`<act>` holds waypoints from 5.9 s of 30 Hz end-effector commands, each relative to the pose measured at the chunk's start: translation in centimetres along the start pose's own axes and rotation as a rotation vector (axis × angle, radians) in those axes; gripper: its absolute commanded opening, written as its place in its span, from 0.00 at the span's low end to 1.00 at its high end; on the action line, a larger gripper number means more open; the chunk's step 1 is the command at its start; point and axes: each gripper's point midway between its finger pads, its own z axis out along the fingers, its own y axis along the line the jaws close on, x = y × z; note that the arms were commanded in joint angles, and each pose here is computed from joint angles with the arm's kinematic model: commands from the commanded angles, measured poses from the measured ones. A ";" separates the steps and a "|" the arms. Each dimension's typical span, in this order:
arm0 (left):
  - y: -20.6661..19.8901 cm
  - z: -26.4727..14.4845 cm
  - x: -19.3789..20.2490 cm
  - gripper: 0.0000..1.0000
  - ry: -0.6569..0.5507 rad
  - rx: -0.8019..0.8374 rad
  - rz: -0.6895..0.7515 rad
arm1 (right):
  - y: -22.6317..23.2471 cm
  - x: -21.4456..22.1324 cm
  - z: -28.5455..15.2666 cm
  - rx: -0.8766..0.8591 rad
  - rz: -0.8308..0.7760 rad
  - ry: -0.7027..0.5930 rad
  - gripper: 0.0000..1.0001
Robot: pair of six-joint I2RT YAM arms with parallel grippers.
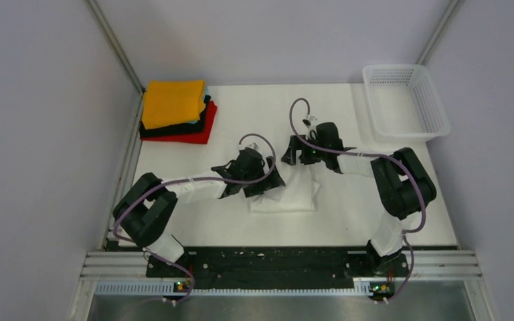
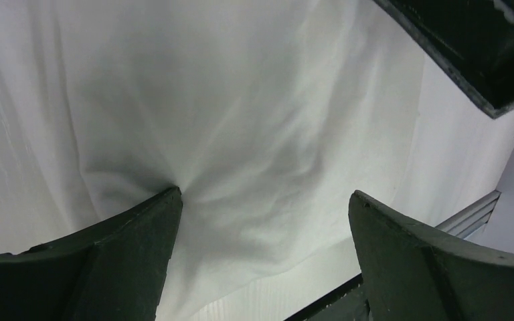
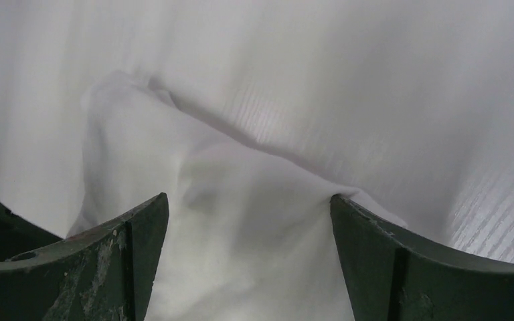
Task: Fold and stack the t-shirts
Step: Fold the long partially folded tshirt into a neat square, then put the neatly folded tshirt into the corner of the board with the left arm, then smooth out wrinkles on the folded tshirt, then reset both arms
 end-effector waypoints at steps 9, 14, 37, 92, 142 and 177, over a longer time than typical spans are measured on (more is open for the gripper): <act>2.3 -6.1 -7.5 0.99 -0.366 -0.263 0.042 | 0.3 -8.4 -10.4 0.265 -0.010 -0.299 0.99; 4.0 -3.6 -8.4 0.97 -0.272 -0.237 0.079 | -1.1 -6.0 -15.5 0.355 0.072 -0.426 0.99; 9.2 3.4 -3.3 0.00 -0.111 -0.711 0.284 | -4.8 -1.9 -21.5 0.603 0.070 -0.439 0.99; -0.8 -27.4 -45.4 0.00 -1.147 -1.032 0.711 | -9.8 -1.3 -22.2 0.913 -0.014 -0.359 0.99; 14.5 -20.1 -52.0 0.99 -0.973 -0.592 0.368 | -12.1 -0.2 -21.7 1.051 -0.053 -0.255 0.98; 2.5 -14.5 -30.0 0.99 -0.633 0.038 0.370 | -8.1 -0.4 -21.7 0.802 0.042 -0.337 0.99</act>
